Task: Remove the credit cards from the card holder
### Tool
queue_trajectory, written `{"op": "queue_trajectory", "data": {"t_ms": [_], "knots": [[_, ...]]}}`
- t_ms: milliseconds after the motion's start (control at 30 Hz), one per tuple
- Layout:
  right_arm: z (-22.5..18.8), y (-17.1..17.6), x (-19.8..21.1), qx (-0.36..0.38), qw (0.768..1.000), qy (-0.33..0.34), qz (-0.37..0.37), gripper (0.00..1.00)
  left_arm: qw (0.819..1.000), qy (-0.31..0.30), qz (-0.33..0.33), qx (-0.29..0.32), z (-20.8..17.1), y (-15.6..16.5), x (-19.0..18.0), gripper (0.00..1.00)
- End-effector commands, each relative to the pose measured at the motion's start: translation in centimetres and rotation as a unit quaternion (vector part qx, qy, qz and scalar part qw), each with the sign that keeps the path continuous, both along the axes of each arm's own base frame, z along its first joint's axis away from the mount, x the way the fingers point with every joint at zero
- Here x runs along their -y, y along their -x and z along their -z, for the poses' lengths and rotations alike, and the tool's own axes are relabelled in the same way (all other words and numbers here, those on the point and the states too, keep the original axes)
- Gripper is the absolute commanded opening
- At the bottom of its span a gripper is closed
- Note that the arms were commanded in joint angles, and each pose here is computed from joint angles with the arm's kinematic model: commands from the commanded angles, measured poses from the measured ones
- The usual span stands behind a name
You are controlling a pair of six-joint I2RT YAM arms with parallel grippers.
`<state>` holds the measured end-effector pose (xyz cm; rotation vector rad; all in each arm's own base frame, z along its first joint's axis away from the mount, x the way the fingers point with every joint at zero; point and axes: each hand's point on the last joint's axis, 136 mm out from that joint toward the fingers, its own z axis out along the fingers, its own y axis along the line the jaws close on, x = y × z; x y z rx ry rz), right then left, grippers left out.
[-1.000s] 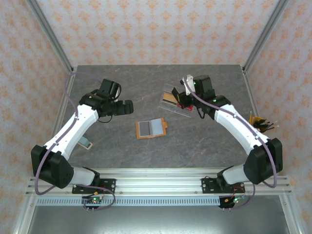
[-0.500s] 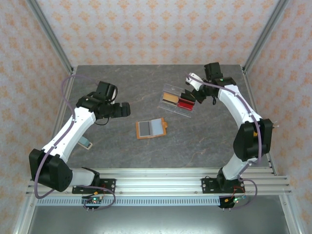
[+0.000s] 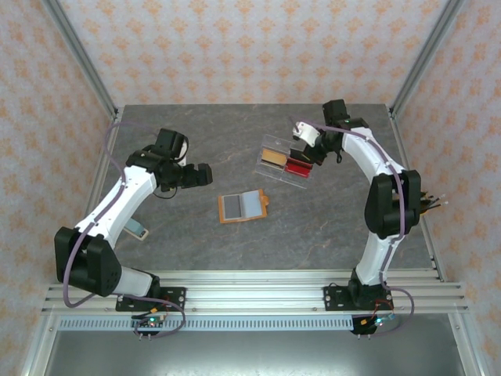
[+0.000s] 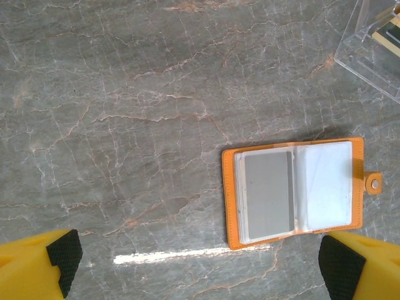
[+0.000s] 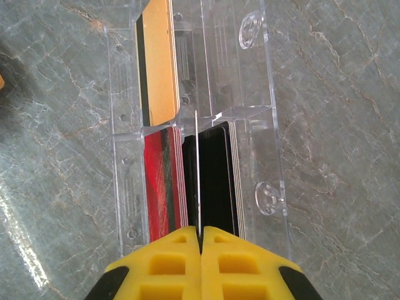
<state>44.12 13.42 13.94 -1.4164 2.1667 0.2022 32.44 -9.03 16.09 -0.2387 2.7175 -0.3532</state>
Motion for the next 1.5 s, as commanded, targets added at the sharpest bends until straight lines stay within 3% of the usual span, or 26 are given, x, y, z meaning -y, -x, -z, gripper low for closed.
{"op": "queue_trajectory", "data": {"t_ms": [0, 700, 1067, 1200, 1467], "knots": [[-0.8, -1.6, -0.2, 0.026, 1.0, -0.007, -0.012, 0.0, 1.0, 0.007, -0.004, -0.001, 0.2, -0.4, -0.1, 1.0], [0.2, -2.3, 0.6, 0.026, 0.999, 0.005, -0.022, 0.01, 1.0, 0.023, -0.004, -0.012, 0.9, -0.7, 0.1, 1.0], [1.5, -2.5, 0.9, 0.02, 1.0, 0.004, -0.009, 0.14, 0.999, 0.03, 0.002, -0.016, 1.1, -0.6, 0.4, 1.0], [0.6, -2.9, 0.9, 0.035, 0.999, -0.001, 0.0, 0.26, 0.999, 0.031, 0.003, -0.013, 0.9, -0.6, 0.5, 1.0], [-3.3, -3.0, 1.1, 0.081, 0.996, -0.016, 0.029, 0.32, 0.999, 0.033, 0.0, -0.011, 0.8, -0.6, 0.4, 1.0]]}}
